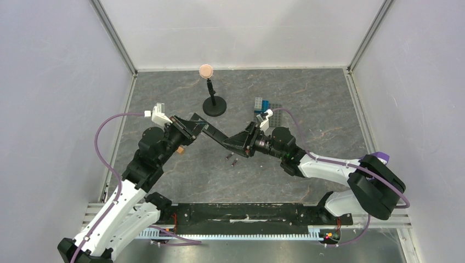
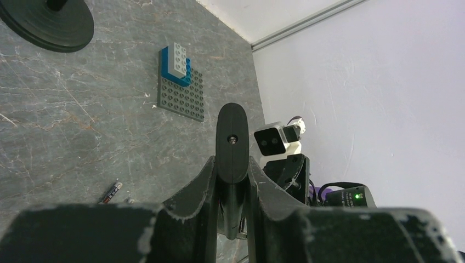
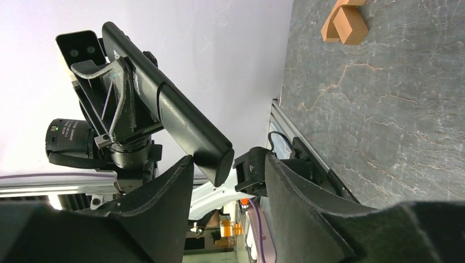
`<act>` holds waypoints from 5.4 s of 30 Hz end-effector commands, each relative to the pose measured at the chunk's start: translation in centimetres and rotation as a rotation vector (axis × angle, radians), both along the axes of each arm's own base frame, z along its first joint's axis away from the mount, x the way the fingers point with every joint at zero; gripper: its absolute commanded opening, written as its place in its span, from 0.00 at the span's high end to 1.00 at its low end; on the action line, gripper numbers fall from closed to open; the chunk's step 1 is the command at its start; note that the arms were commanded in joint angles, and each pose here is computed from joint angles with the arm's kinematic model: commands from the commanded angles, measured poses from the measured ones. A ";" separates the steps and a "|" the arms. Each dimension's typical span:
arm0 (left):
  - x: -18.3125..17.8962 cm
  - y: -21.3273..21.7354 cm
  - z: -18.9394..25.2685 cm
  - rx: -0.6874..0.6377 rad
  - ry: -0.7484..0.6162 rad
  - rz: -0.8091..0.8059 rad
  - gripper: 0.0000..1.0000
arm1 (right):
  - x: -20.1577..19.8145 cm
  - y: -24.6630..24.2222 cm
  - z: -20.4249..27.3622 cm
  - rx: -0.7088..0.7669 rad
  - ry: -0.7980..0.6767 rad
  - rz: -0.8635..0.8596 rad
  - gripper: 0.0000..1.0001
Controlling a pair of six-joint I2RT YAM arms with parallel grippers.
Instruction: Load the batteries into the remote control
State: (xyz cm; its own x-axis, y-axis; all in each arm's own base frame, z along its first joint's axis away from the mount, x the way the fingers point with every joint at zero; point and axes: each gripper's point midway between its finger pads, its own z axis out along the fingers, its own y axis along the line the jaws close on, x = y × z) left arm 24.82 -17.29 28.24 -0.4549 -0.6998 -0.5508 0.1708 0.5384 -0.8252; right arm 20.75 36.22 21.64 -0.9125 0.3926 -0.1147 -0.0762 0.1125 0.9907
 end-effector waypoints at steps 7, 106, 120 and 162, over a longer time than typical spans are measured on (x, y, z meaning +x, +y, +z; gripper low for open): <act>0.0 0.1 3.7 -0.093 -0.072 0.011 0.98 | -0.2 0.3 0.9 0.043 0.010 0.021 0.60; 0.3 4.4 -5.2 0.488 -0.187 0.062 0.98 | 4.2 -5.3 -14.3 -1.091 -0.095 -0.324 0.52; -0.6 4.9 -5.5 0.454 -0.188 0.078 0.98 | 3.8 -3.6 -17.9 -1.194 -0.021 -0.318 0.52; -1.0 5.3 -5.8 0.425 -0.204 0.100 0.98 | 0.4 -3.5 -23.2 -1.385 0.036 -0.099 0.81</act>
State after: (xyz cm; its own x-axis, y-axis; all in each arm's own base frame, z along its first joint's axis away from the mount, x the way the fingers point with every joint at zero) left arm 23.70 -11.84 21.20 -0.2863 -0.3922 -0.8742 0.2189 0.8615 -0.4582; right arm 23.23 33.90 1.69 -0.8470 0.0945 -0.5232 0.0177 0.9885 0.1499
